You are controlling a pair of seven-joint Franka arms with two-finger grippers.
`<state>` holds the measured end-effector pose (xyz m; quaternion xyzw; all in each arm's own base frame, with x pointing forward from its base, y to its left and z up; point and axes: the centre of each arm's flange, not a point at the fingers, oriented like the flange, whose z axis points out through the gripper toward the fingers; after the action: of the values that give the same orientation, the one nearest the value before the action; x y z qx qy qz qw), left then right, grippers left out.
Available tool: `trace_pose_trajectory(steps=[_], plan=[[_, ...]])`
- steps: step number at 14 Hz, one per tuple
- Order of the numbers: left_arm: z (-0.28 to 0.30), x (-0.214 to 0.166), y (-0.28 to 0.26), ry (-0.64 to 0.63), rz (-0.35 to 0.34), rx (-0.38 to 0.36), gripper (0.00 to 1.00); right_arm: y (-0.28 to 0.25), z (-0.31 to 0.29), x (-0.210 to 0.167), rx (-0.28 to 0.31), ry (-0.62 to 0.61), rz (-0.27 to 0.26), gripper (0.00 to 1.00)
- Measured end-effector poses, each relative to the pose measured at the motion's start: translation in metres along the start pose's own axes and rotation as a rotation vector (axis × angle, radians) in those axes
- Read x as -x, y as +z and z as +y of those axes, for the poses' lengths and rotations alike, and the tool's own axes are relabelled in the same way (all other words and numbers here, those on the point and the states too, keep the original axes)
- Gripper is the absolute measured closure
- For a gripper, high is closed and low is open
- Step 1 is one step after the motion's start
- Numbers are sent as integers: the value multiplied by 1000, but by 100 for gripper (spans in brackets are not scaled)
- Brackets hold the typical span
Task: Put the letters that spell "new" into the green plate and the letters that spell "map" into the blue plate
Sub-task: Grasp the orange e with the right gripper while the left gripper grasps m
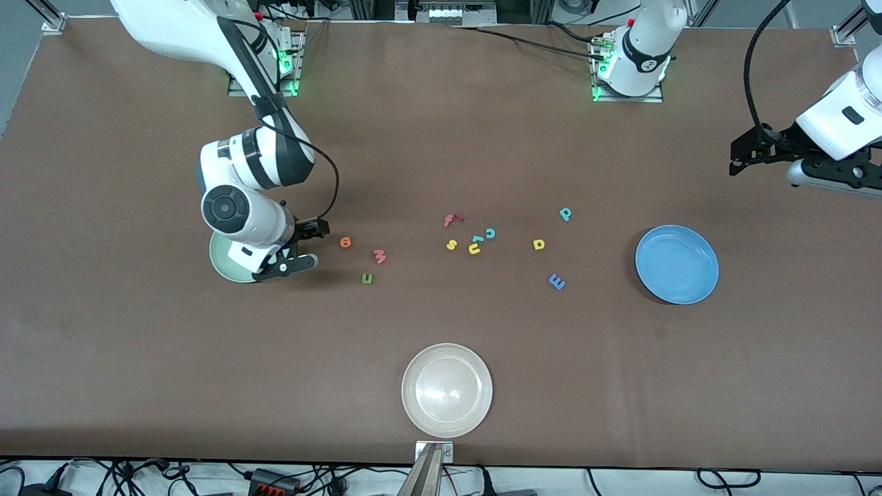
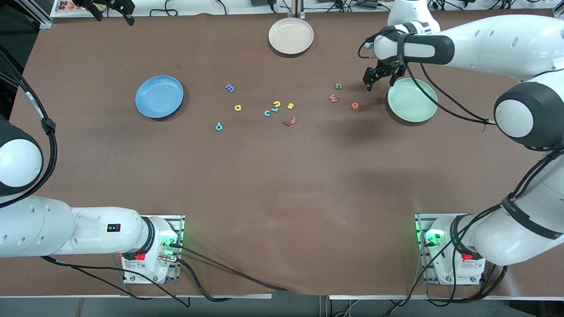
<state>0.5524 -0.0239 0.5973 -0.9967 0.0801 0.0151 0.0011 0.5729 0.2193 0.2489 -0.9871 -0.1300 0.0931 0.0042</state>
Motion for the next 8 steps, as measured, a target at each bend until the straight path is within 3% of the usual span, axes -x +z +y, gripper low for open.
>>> trace_pose_trajectory(steps=[5, 8], plan=[[14, -10, 11, -166, -19, 2, 0, 41, -49, 4, 15, 49, 44, 0], [19, -30, 48, -179, -83, 14, 0, 65, -69, 2, 20, 72, 64, 0]])
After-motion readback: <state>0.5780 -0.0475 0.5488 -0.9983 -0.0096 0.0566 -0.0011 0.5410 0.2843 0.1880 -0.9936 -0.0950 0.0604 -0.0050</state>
